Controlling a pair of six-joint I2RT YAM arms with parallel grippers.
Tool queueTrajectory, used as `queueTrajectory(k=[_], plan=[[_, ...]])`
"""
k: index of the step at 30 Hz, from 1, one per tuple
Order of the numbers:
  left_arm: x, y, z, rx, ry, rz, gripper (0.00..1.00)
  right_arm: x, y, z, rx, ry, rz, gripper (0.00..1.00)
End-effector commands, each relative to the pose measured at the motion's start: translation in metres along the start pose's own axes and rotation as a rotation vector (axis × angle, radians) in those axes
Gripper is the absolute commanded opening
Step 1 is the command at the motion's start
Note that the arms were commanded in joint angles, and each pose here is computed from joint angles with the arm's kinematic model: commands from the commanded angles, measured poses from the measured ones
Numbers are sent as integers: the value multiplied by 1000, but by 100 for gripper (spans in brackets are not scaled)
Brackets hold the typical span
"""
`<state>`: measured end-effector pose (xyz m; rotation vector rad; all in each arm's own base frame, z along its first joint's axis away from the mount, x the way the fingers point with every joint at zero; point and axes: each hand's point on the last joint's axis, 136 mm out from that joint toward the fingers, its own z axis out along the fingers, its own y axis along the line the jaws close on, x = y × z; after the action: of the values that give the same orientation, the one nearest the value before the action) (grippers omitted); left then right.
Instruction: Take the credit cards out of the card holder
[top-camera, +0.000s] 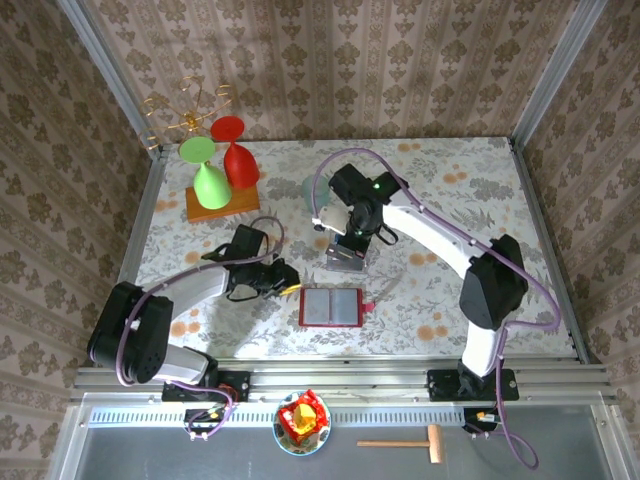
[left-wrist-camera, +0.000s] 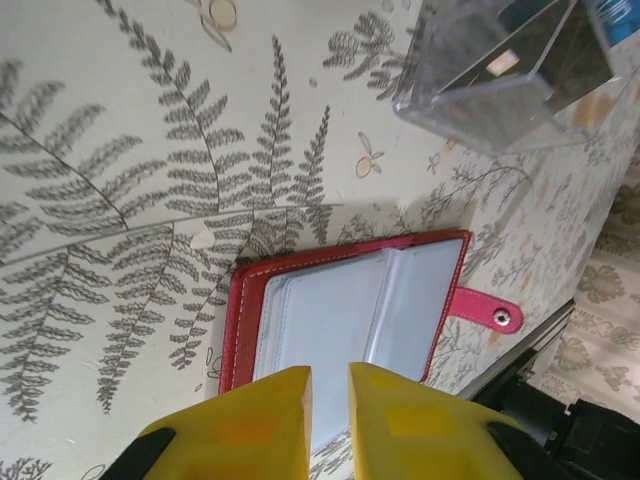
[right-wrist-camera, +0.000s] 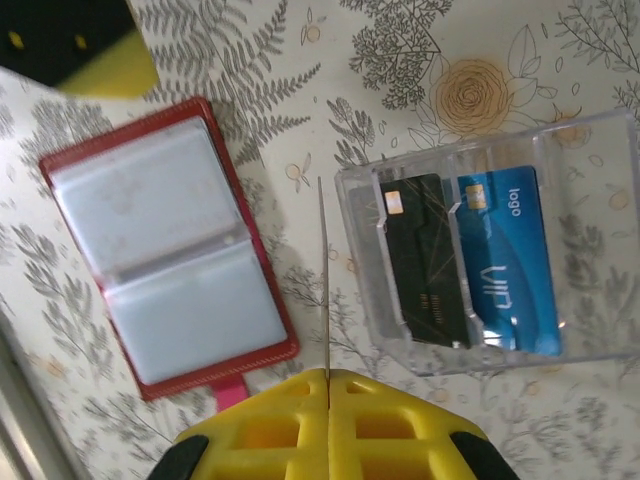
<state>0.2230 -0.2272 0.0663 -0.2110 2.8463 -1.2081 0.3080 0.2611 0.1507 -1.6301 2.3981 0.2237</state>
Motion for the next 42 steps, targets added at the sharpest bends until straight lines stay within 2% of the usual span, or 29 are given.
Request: queueTrajectory(k=[1, 9, 20, 37, 40, 42], plan=[[-6, -8, -13, 24, -5, 13, 18, 22, -7, 1, -32, 139, -131, 0], [-20, -11, -21, 32, -32, 1, 18, 18, -25, 12, -99, 203, -143, 0], [-33, -11, -23, 37, -49, -14, 18, 7, -37, 35, -149, 211, -160, 0], [-39, -8, -23, 43, -62, -37, 18, 14, -32, 64, -297, 208, -83, 0], [-39, -8, -23, 47, -63, -40, 18, 16, -33, 70, -305, 216, -63, 4], [-39, -9, -22, 50, -61, -41, 18, 17, -39, 71, -276, 225, -54, 12]])
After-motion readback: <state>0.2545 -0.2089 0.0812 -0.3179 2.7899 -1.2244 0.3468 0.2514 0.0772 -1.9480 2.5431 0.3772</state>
